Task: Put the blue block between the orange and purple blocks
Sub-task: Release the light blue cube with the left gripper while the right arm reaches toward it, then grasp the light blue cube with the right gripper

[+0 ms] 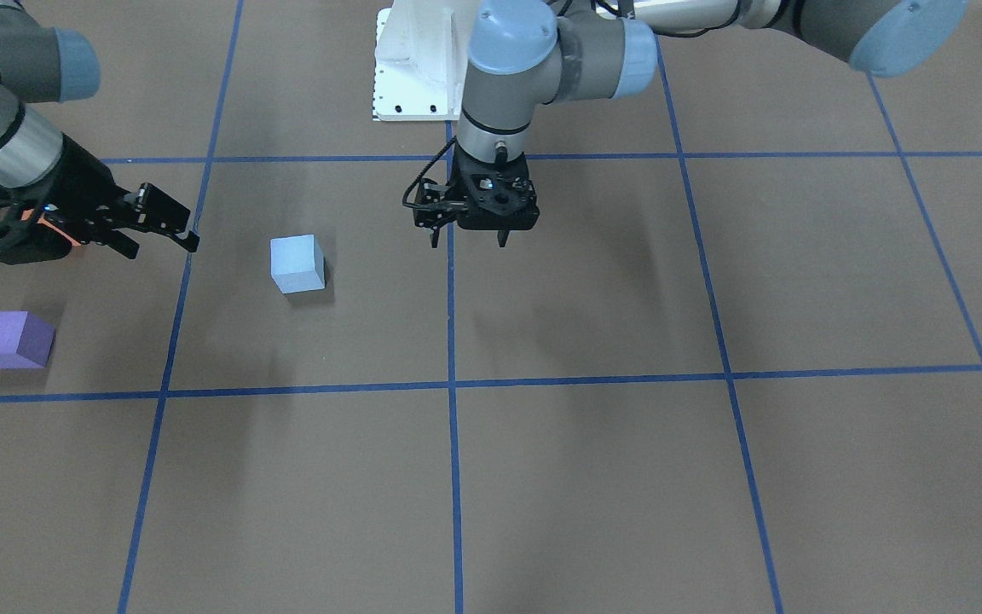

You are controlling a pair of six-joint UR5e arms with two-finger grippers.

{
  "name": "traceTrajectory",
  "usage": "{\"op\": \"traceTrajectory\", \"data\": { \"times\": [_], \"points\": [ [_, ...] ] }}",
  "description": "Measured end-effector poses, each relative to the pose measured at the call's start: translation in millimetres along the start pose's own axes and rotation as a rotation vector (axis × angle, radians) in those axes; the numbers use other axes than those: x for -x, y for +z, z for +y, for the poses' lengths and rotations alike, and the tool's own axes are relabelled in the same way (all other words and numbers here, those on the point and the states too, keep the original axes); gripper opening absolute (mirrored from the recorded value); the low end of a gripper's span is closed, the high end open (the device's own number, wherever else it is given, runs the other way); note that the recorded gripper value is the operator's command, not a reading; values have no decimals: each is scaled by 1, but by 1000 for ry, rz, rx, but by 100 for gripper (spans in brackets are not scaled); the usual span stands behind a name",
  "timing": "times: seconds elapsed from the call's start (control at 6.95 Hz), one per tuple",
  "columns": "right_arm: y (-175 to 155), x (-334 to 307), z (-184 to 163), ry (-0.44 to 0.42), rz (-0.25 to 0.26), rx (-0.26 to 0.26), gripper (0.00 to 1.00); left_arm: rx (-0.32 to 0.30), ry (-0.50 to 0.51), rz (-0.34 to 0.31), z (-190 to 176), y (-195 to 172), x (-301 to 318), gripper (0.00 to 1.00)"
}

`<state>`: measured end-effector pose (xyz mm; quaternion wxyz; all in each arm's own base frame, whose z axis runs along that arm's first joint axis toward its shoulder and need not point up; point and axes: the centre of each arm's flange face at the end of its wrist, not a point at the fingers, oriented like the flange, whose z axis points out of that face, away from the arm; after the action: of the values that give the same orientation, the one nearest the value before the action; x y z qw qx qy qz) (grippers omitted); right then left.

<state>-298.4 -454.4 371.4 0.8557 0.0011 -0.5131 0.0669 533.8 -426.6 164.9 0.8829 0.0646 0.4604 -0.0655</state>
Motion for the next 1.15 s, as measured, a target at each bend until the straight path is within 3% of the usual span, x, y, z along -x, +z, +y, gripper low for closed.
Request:
{"op": "traceTrajectory", "data": {
  "times": [0.29, 0.72, 1.15],
  "points": [
    [48, 61, 34, 19, 27, -32, 100, -5, 16, -27, -2, -3, 54, 100],
    [77, 98, 52, 51, 157, -72, 100, -2, 25, -45, -3, 4, 70, 100],
    [108, 104, 84, -27, 212, -96, 100, 1, 23, -55, -3, 10, 72, 100]
  ]
}}
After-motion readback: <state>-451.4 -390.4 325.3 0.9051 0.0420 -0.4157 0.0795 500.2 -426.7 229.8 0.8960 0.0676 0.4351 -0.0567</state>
